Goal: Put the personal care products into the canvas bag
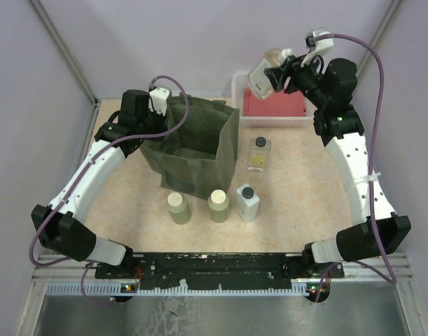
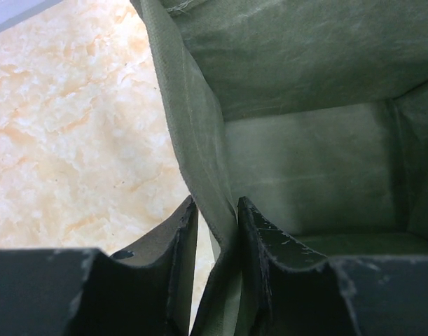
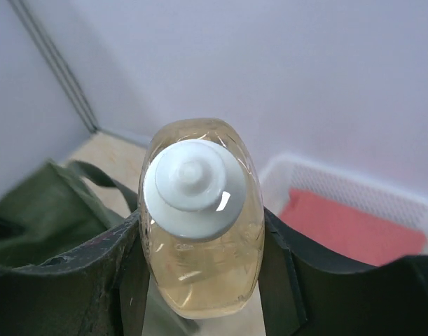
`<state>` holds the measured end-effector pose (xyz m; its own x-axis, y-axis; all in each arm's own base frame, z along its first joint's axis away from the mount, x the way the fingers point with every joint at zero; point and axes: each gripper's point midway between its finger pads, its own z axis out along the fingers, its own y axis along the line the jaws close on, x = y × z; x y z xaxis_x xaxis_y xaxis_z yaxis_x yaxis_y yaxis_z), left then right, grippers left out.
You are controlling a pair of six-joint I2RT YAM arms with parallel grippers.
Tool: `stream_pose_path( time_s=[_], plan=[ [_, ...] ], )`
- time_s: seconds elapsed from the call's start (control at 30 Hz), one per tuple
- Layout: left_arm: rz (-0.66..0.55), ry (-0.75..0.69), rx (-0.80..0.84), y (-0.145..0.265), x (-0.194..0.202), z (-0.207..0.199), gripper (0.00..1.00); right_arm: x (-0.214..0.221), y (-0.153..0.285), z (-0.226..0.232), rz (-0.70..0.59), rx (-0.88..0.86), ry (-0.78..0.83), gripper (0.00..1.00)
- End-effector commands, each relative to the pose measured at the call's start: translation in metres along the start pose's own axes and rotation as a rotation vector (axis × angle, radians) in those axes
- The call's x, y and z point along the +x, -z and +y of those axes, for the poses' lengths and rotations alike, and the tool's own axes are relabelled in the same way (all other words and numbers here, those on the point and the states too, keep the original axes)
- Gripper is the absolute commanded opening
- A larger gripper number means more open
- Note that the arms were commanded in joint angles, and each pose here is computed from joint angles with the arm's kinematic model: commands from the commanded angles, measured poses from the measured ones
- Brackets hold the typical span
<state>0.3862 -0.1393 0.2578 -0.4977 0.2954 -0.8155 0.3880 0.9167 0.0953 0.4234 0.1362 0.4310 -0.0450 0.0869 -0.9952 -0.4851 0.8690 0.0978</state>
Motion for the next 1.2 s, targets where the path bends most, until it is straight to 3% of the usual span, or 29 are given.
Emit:
stream_pose_path(
  time_s=[0.0, 0.13, 0.27, 0.43, 0.73, 1.17],
  plan=[
    [-0.002, 0.022, 0.030, -0.001, 0.002, -0.005, 0.34, -0.163, 0.038, 0.091, -0.489, -0.333, 0.078, 0.00],
    [-0.008, 0.025, 0.039, -0.001, 0.001, -0.007, 0.32, -0.183, 0.037, 0.130, -0.526, -0.469, 0.075, 0.00],
    [-0.015, 0.026, 0.044, 0.001, -0.001, -0.008, 0.29, -0.176, 0.028, 0.161, -0.493, -0.563, 0.049, 0.00],
    [-0.031, 0.021, 0.053, 0.006, -0.006, -0.009, 0.25, -0.137, 0.007, 0.173, -0.402, -0.566, 0.019, 0.00],
    [-0.055, 0.020, 0.080, 0.013, -0.013, -0.013, 0.00, -0.047, -0.035, 0.192, -0.195, -0.568, 0.004, 0.00],
    [-0.062, 0.028, 0.101, 0.014, -0.013, -0.017, 0.00, 0.050, -0.094, 0.218, 0.073, -0.444, 0.125, 0.00]
  ],
)
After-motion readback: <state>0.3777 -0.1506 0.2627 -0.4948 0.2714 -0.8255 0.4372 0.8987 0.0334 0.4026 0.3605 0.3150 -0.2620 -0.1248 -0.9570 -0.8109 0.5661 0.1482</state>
